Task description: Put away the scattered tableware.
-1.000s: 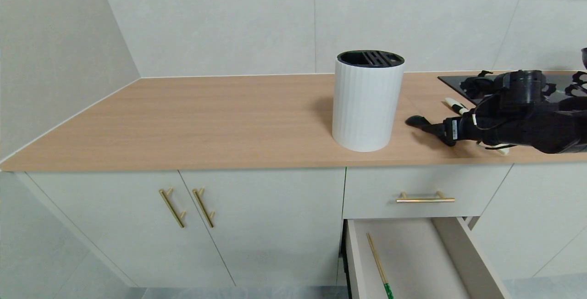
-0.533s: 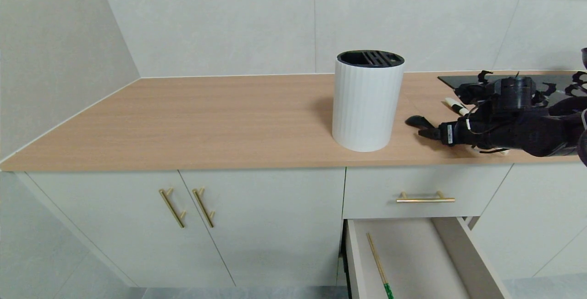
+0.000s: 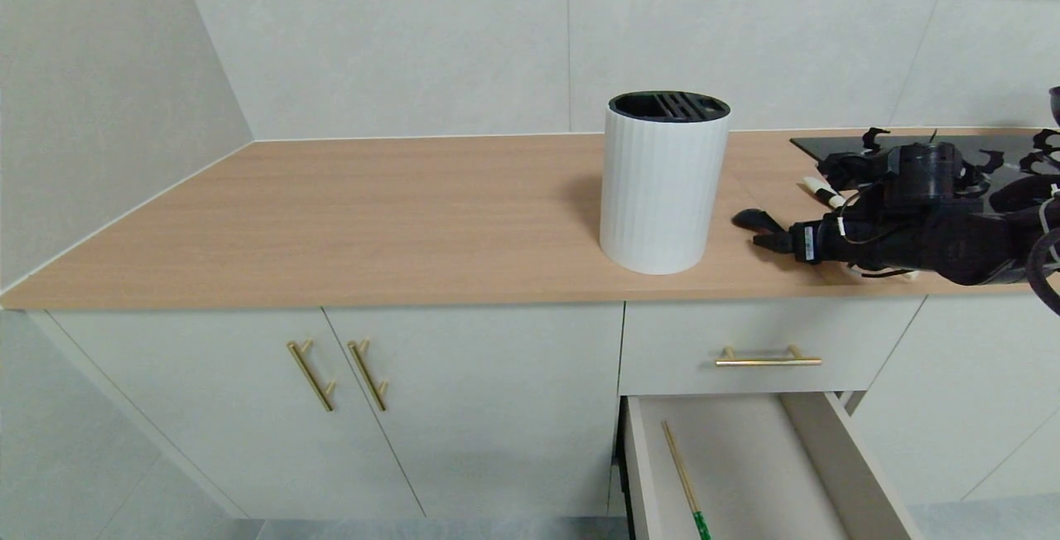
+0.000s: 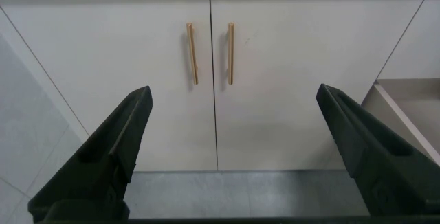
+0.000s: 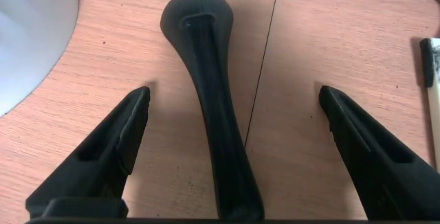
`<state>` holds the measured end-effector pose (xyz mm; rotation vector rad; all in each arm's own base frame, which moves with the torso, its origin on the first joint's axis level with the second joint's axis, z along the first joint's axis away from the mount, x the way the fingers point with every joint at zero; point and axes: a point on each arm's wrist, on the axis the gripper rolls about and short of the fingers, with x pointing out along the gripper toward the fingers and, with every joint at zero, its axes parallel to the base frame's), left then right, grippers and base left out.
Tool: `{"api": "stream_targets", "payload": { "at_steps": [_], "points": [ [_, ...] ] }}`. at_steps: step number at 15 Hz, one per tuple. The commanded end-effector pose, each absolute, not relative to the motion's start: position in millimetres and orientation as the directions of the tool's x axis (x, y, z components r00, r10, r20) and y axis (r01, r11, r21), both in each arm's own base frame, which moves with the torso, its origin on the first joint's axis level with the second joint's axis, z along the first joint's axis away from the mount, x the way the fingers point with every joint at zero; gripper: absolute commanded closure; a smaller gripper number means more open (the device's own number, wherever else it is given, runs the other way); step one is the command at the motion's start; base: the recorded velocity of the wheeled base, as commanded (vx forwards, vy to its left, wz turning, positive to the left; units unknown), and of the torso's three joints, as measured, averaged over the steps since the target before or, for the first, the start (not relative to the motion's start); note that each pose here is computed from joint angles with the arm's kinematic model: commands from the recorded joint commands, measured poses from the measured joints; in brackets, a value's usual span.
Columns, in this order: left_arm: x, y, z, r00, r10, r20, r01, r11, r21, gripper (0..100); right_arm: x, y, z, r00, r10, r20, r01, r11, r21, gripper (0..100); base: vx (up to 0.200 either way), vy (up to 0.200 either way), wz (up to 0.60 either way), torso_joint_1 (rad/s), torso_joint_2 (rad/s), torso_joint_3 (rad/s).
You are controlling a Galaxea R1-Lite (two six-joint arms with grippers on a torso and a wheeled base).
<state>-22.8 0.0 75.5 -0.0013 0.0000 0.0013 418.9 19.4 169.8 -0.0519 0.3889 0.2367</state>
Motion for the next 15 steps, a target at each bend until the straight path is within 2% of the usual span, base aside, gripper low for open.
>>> {"api": "stream_targets", "payload": {
  "at_steps": [1, 15],
  "points": [
    [-22.8, 0.0, 75.5, 1.000, 0.002, 0.000, -0.002, 1.000, -0.002, 0, 419.4, 19.7, 168.0, 0.895, 0.221, -0.387, -0.240, 0.971, -0.002, 100, 0.000, 0.000, 0.00, 0.000, 0.00, 0.000],
    [-22.8, 0.0, 75.5, 1.000, 0.002, 0.000, -0.002, 1.000, -0.002, 0, 412.9, 25.0, 175.4, 0.896, 0.226, -0.383, -0.246, 0.969, -0.005, 100, 0.000, 0.000, 0.00, 0.000, 0.00, 0.000]
  ]
}}
